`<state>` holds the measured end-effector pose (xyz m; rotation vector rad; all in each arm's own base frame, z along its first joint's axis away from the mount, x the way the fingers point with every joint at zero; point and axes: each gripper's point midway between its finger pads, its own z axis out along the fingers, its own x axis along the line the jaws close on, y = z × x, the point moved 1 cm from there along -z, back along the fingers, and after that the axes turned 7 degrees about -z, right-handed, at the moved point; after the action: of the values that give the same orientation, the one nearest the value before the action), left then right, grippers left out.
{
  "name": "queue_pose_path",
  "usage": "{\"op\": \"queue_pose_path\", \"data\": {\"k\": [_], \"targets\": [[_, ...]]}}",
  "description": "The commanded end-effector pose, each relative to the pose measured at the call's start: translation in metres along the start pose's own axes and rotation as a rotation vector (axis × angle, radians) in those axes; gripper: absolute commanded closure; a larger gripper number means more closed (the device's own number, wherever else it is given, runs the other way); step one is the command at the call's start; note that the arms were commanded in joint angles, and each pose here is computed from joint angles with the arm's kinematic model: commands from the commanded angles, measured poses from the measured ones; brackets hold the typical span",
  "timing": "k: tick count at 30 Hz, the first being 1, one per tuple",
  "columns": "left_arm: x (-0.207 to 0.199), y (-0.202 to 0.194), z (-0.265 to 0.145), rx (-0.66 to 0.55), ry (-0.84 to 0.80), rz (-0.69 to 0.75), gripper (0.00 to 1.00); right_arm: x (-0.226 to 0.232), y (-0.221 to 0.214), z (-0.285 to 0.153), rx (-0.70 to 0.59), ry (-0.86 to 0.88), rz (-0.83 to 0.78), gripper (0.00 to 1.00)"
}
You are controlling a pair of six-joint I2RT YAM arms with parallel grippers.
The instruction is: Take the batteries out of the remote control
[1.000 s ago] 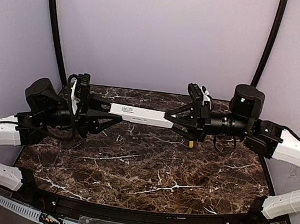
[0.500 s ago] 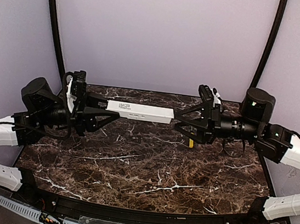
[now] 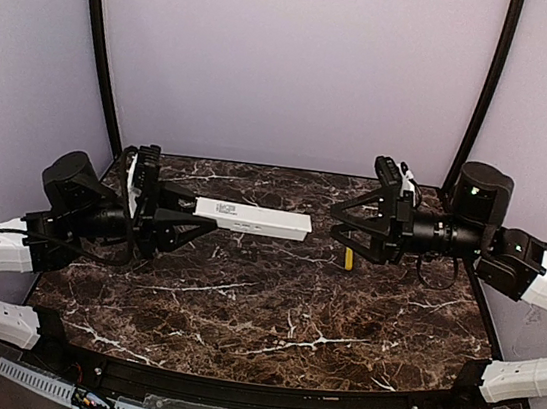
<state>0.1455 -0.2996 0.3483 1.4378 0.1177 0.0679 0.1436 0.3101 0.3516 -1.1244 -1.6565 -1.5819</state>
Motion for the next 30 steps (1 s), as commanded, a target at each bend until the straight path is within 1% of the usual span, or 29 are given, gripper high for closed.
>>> {"op": "queue_pose_path", "data": {"k": [1, 5, 11, 17, 22, 27, 30], "targets": [[-0.002, -0.001, -0.005, -0.014, 0.002, 0.056, 1.00, -0.010, 0.002, -0.001, -0.016, -0.034, 0.009, 0.35], [-0.004, -0.009, -0.005, 0.001, -0.017, 0.105, 1.00, -0.015, 0.000, 0.006, 0.010, -0.041, 0.043, 0.35], [-0.001, -0.020, 0.000, 0.018, -0.031, 0.221, 1.00, -0.014, 0.003, 0.018, 0.040, -0.039, 0.068, 0.35], [0.008, -0.022, 0.006, -0.033, -0.042, 0.282, 1.00, -0.018, 0.008, 0.023, 0.036, -0.056, 0.095, 0.35], [0.022, -0.028, 0.010, -0.057, -0.046, 0.245, 1.00, -0.019, 0.007, 0.024, 0.039, -0.062, 0.114, 0.35], [0.029, -0.020, 0.008, -0.139, -0.023, 0.231, 1.00, -0.019, 0.009, 0.022, 0.027, -0.072, 0.123, 0.37], [0.029, -0.024, 0.006, -0.138, -0.024, 0.215, 1.00, -0.019, 0.010, 0.023, 0.027, -0.076, 0.128, 0.38]]}}
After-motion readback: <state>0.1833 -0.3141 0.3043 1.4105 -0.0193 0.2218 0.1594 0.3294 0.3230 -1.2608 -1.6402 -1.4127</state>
